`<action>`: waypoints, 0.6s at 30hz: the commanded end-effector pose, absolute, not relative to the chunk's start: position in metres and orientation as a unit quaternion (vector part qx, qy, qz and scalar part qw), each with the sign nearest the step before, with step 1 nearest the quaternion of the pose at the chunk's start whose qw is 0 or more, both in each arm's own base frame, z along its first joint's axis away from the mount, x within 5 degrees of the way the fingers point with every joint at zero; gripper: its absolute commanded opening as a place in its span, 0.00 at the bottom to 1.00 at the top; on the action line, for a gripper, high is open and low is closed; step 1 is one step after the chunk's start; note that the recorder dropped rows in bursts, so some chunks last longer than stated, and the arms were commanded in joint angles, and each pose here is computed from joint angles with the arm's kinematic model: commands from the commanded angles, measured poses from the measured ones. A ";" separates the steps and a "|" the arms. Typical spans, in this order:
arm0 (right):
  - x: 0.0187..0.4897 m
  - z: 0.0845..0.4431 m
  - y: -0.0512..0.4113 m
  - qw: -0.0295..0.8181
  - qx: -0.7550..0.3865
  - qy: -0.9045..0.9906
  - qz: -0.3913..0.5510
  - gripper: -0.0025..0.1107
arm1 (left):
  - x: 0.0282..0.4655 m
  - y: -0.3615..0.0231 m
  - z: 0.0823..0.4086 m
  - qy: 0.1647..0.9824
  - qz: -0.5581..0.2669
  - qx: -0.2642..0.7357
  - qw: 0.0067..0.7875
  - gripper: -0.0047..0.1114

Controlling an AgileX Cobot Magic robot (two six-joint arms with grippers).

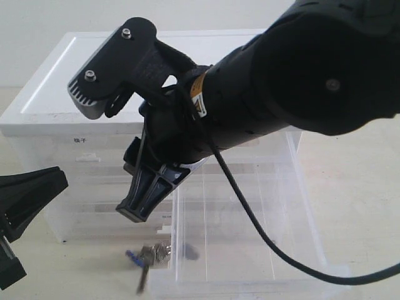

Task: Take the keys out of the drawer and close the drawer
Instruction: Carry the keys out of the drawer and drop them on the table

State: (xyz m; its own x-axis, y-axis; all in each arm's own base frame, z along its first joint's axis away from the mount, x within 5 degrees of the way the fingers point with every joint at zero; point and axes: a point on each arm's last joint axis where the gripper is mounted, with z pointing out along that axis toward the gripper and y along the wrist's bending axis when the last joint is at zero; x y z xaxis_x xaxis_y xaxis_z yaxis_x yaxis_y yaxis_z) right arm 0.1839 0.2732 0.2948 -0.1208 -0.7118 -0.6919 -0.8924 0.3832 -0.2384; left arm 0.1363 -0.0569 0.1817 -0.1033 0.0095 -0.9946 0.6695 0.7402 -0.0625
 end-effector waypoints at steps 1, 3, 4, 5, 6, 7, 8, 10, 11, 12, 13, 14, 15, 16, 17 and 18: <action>0.185 0.299 0.274 0.395 -0.536 0.736 0.123 0.40 | 0.136 -0.057 0.181 0.694 -0.272 0.241 0.622 0.08; 0.185 0.299 0.274 0.395 -0.536 0.736 0.123 0.40 | 0.136 -0.057 0.181 0.694 -0.272 0.241 0.622 0.08; 0.185 0.299 0.273 0.396 -0.536 0.735 0.123 0.40 | 0.136 -0.057 0.181 0.694 -0.272 0.241 0.622 0.08; 0.185 0.301 0.273 0.398 -0.535 0.735 0.124 0.40 | 0.135 -0.057 0.181 0.694 -0.272 0.242 0.622 0.08; 0.184 0.303 0.272 0.400 -0.534 0.734 0.125 0.40 | 0.135 -0.057 0.181 0.694 -0.272 0.243 0.621 0.08; 0.184 0.304 0.271 0.402 -0.533 0.733 0.126 0.40 | 0.135 -0.057 0.181 0.694 -0.272 0.243 0.621 0.08; 0.182 0.309 0.269 0.407 -0.530 0.733 0.131 0.40 | 0.135 -0.057 0.181 0.694 -0.273 0.243 0.621 0.08; 0.179 0.318 0.265 0.419 -0.526 0.728 0.135 0.38 | 0.135 -0.057 0.181 0.694 -0.273 0.243 0.621 0.08; 0.177 0.325 0.261 0.428 -0.523 0.724 0.138 0.32 | 0.135 -0.057 0.181 0.694 -0.274 0.242 0.620 0.08; 0.175 0.330 0.258 0.432 -0.522 0.722 0.140 0.27 | 0.135 -0.057 0.181 0.694 -0.274 0.241 0.620 0.08; 0.173 0.334 0.255 0.435 -0.520 0.721 0.141 0.19 | 0.135 -0.057 0.181 0.695 -0.276 0.239 0.619 0.08; 0.169 0.340 0.249 0.437 -0.519 0.721 0.141 0.10 | 0.135 -0.057 0.181 0.695 -0.276 0.240 0.619 0.08; 0.167 0.343 0.246 0.436 -0.520 0.721 0.139 0.02 | 0.135 -0.058 0.181 0.695 -0.276 0.242 0.619 0.08; 0.164 0.347 0.241 0.433 -0.526 0.719 0.136 0.02 | 0.135 -0.058 0.181 0.695 -0.276 0.242 0.618 0.08; 0.160 0.349 0.236 0.428 -0.536 0.716 0.129 0.02 | 0.135 -0.058 0.181 0.695 -0.276 0.242 0.618 0.08; 0.157 0.351 0.231 0.419 -0.546 0.714 0.123 0.02 | 0.135 -0.058 0.181 0.695 -0.276 0.242 0.618 0.08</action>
State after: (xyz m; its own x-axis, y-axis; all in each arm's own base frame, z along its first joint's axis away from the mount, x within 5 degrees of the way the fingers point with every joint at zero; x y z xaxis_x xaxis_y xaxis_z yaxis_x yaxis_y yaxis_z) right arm 0.1646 0.2434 0.3433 -0.0687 -0.6423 -0.7633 -0.8755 0.4056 -0.2625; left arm 0.1359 -0.0573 0.1814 -0.1122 0.0049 -0.9937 0.6738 0.7354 -0.0725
